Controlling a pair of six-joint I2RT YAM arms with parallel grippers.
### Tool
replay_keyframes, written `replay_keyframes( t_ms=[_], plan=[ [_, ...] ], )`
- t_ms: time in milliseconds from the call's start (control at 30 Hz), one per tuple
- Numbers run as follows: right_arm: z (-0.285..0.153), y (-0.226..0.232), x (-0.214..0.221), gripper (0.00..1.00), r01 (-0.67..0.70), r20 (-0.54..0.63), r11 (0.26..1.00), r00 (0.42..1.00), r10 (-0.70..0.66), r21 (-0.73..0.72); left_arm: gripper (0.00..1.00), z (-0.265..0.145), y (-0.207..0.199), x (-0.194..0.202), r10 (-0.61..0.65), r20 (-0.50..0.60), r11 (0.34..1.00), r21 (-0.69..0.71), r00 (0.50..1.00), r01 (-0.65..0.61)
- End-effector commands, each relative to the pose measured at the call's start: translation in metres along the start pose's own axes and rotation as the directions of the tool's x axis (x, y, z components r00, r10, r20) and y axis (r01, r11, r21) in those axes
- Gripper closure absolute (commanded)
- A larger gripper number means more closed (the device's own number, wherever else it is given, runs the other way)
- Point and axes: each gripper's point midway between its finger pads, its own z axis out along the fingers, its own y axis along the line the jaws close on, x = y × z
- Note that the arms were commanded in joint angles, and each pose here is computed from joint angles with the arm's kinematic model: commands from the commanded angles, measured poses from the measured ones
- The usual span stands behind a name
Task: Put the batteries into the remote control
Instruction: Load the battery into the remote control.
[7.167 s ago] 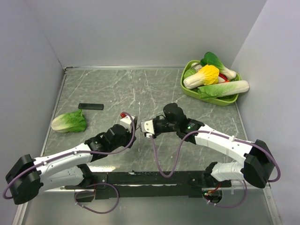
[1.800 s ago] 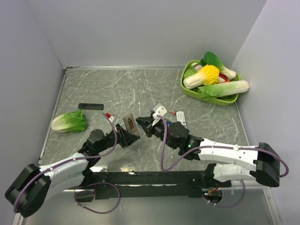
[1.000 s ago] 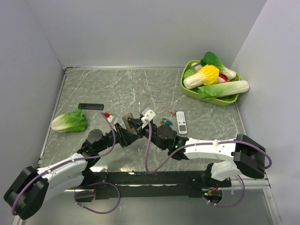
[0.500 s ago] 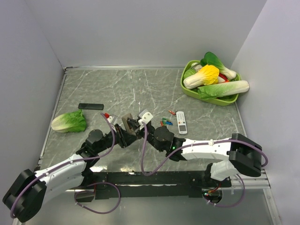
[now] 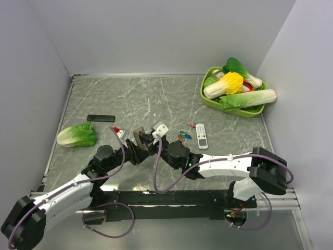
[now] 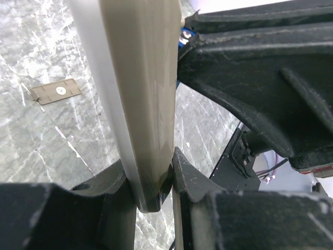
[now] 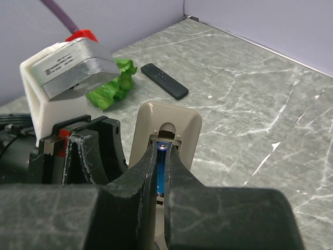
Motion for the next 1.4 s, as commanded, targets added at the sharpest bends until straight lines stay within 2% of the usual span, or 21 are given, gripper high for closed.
replay_keyframes(
  t_ms=[0, 233, 467, 900, 1100, 1367],
  plan=[
    [-0.002, -0.01, 0.033, 0.92, -0.013, -0.094, 0.997, 0.995, 0.02, 0.081, 0.99, -0.004, -0.041, -0.057, 0.096, 0.204, 0.986, 0.117, 0.974, -0.121],
    [0.002, -0.014, 0.044, 0.85, 0.009, -0.129, 0.994, 0.992, 0.005, 0.108, 0.99, -0.004, -0.044, -0.06, 0.11, 0.212, 0.983, 0.122, 0.971, -0.138],
    [0.008, -0.012, 0.04, 0.84, 0.044, -0.131, 0.994, 0.991, -0.03, 0.105, 0.99, 0.001, -0.045, -0.055, 0.112, 0.18, 0.981, 0.138, 0.977, -0.138],
    [0.013, -0.014, 0.02, 0.8, 0.024, -0.097, 0.991, 0.995, -0.011, 0.134, 0.99, 0.009, -0.029, -0.041, 0.063, 0.123, 0.993, 0.092, 0.99, -0.075],
    [0.013, -0.019, 0.018, 0.78, 0.01, -0.089, 0.987, 0.996, 0.005, 0.163, 0.98, 0.013, -0.03, -0.03, 0.047, 0.063, 0.991, 0.122, 0.997, -0.054],
    [0.011, -0.025, 0.011, 0.75, 0.007, -0.065, 0.985, 0.998, 0.004, 0.172, 0.96, 0.015, -0.033, -0.024, 0.02, 0.038, 0.989, 0.147, 0.999, -0.025]
  ],
)
